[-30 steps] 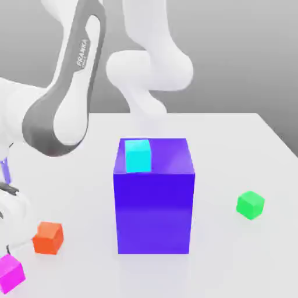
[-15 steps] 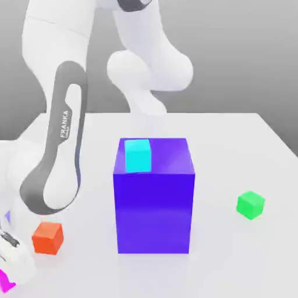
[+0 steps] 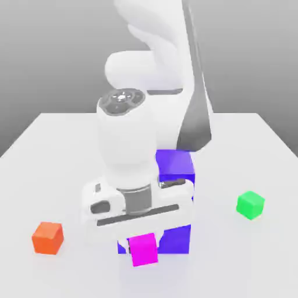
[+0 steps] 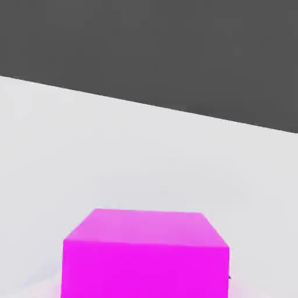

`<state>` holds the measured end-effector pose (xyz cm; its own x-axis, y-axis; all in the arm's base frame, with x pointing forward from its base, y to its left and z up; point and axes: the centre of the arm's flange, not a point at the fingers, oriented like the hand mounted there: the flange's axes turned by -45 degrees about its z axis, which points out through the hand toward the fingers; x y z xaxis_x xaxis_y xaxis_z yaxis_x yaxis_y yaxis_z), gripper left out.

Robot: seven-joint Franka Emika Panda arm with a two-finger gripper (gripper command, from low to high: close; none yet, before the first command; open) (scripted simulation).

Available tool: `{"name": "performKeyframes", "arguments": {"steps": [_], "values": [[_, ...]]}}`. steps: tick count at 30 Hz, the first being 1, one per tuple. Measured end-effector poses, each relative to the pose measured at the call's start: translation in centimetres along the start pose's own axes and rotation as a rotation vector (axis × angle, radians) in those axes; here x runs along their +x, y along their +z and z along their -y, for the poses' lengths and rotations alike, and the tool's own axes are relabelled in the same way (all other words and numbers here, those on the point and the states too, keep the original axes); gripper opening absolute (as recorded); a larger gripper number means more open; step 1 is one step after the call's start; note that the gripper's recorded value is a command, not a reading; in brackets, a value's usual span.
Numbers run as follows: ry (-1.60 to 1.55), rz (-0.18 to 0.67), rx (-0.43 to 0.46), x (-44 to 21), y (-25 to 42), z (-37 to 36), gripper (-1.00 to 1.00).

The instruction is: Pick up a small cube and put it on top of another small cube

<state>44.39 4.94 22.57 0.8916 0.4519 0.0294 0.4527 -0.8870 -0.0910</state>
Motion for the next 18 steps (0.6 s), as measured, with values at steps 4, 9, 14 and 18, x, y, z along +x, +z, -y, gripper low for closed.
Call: {"name": "performKeyframes", "arguments": {"steps": [4, 9, 14, 18], "values": [[-0.455, 0.027, 0.001, -0.3, 0.4, 13.3, -1.00], [-0.970, 0.063, -0.027, -5.0, 1.1, 24.7, -1.00], [-1.294, 0.086, -0.062, -8.8, 5.9, 29.9, -1.00], [-1.295, 0.086, -0.061, -8.9, 6.7, 29.6, 1.00]]}}
